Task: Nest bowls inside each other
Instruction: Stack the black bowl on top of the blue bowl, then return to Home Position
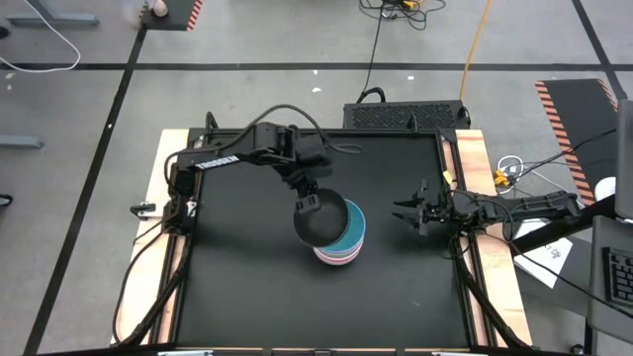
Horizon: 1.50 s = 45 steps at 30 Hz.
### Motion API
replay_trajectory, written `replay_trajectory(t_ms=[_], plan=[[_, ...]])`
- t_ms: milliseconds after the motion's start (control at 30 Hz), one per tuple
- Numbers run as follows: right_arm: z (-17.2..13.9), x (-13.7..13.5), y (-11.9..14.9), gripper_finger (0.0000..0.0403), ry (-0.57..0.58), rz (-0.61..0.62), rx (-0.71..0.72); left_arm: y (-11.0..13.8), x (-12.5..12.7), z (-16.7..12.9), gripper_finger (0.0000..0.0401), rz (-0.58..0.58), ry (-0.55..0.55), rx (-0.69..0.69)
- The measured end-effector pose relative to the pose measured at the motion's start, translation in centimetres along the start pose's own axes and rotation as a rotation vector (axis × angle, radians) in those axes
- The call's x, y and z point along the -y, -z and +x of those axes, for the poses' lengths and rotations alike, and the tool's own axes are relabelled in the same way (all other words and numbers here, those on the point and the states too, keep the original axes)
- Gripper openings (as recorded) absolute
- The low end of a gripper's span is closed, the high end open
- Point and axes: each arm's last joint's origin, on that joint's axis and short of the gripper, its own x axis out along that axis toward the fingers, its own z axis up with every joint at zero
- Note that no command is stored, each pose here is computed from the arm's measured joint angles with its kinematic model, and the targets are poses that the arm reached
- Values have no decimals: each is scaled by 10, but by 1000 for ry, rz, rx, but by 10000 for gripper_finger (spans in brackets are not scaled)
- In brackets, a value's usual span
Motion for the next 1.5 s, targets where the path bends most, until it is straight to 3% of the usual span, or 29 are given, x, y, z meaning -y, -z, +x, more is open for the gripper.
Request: replay_trajectory(t_ms=[333, 767, 1133, 1500], plan=[[2, 0, 2, 150, 8, 8, -24, -10, 3, 44, 5, 70, 10, -98], [3, 0, 3, 150, 12, -1, -34, -21, 6, 41, 7, 158, 46, 31], [3, 0, 3, 150, 13, 8, -36, -21, 13, 33, 94, 146, 51, 79], [3, 0, 3, 150, 13, 30, -36, -24, 11, 29, 107, 150, 4, 118]])
